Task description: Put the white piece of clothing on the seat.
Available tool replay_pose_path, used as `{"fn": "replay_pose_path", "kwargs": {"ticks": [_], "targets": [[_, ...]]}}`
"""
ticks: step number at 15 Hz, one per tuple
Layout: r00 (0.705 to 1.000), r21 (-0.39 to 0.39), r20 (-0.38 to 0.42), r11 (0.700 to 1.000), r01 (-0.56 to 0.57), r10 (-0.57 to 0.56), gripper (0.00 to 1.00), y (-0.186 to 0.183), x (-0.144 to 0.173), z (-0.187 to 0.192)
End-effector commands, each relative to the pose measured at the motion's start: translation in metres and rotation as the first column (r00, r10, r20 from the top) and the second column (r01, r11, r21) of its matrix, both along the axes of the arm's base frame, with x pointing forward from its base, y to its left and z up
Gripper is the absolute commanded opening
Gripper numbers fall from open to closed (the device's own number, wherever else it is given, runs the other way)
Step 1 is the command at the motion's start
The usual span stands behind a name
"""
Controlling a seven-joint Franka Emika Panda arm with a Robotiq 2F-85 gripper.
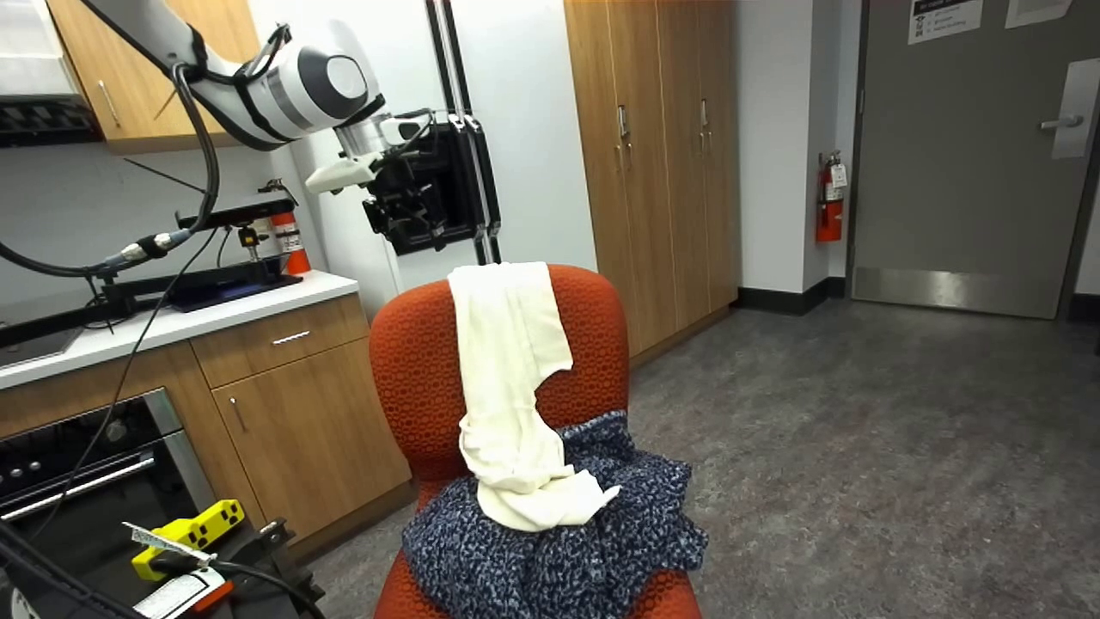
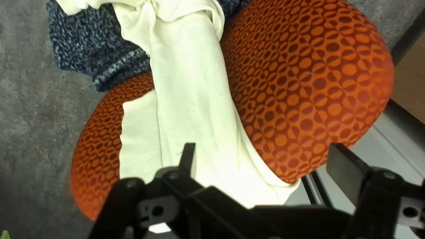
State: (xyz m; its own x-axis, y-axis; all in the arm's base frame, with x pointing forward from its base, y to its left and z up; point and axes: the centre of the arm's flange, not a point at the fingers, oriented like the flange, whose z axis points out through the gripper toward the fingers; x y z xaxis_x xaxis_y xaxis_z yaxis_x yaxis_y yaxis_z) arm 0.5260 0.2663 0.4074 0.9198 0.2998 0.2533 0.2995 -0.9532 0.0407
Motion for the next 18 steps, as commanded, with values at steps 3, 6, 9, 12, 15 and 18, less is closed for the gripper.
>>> {"fn": "replay_pose_path", "kwargs": {"ticks": [3, 6, 9, 12, 15, 18], "targets": [[0.990, -0.009, 0.070, 0.993, -0.122, 0.122, 1.00, 0.027, 0.066, -0.003], [0.981, -0.043, 0.091, 0.985, -0.166, 0.169, 1.00, 0.041, 0.085, -0.012], [0.974, -0.082, 0.095, 0.977, -0.199, 0.206, 1.00, 0.051, 0.098, -0.033], [0.969, -0.120, 0.088, 0.968, -0.219, 0.230, 1.00, 0.062, 0.107, -0.054], [0.965, -0.146, 0.083, 0.961, -0.234, 0.247, 1.00, 0.074, 0.112, -0.067], [0.962, -0.158, 0.086, 0.957, -0.244, 0.259, 0.75, 0.082, 0.116, -0.073]]}}
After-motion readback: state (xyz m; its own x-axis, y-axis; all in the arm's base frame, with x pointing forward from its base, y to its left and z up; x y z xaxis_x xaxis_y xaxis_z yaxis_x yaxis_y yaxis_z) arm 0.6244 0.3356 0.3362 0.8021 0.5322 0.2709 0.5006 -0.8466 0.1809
